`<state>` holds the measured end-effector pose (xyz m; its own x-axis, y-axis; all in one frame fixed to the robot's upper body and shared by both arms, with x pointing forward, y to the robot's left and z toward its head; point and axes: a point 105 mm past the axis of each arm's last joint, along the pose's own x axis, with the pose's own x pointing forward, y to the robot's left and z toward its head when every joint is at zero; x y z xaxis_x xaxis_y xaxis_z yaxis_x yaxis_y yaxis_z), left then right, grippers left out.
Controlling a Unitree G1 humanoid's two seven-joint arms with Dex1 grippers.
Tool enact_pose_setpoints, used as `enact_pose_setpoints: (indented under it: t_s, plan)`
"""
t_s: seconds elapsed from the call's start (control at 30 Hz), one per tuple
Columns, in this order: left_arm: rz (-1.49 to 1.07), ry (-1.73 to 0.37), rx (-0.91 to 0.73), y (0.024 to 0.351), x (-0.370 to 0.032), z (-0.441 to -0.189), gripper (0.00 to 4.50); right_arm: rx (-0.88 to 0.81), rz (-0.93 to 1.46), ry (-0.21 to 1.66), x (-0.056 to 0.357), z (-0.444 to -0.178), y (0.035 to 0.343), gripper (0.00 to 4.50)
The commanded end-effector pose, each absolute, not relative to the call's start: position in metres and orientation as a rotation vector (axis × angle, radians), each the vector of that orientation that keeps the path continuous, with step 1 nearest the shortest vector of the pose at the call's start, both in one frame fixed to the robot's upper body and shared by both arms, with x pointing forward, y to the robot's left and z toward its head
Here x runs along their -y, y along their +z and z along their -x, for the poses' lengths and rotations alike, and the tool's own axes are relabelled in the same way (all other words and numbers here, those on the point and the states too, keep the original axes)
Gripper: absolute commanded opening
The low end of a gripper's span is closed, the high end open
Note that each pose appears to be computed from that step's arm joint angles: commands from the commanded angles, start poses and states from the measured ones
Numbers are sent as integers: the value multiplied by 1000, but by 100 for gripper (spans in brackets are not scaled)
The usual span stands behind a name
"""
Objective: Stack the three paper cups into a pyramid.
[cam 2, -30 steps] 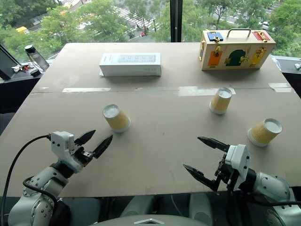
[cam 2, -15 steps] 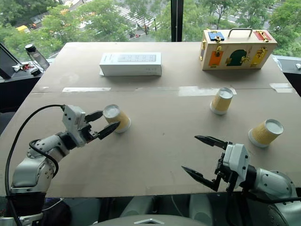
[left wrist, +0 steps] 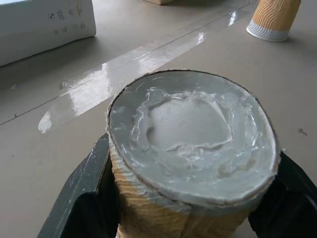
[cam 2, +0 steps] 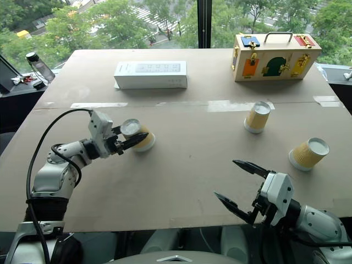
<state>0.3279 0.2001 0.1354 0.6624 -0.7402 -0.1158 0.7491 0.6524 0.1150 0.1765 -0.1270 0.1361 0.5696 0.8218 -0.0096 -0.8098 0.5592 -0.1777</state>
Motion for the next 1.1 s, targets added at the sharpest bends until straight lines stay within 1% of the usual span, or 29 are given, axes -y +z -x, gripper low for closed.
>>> enact_pose_setpoints:
  t_s: [0.03,0.1,0.17,0.23,0.4,0.53,0.67,0.8,1.03,1.07,1.1]
  plan:
    - [-147,-947,0,158,-177,-329,285,142,201,933,126,-175,150,450]
    - [-153,-987,-22,159,-165,-332,285,139,206,913,128,-176,148,450]
    - [-182,-1074,-55,159,-132,-341,285,134,215,864,131,-177,146,450]
    - [-197,-1116,-66,160,-112,-348,285,131,219,829,133,-177,145,450]
    - [-218,-1169,-90,151,-89,-355,285,132,231,766,137,-174,145,450]
    - [-247,-1173,-115,144,-87,-356,285,128,229,731,140,-169,144,450]
    - [-290,-1152,-148,138,-96,-355,285,99,223,694,147,-162,138,450]
    - [-282,-1136,-148,137,-98,-355,285,87,225,677,153,-161,133,450]
    - [-217,-1102,-118,138,-99,-356,285,104,213,678,157,-167,136,450]
    - [-209,-1110,-114,139,-98,-355,352,105,213,678,157,-168,137,450]
    - [-213,-1117,-111,139,-98,-354,372,107,212,674,158,-170,137,450]
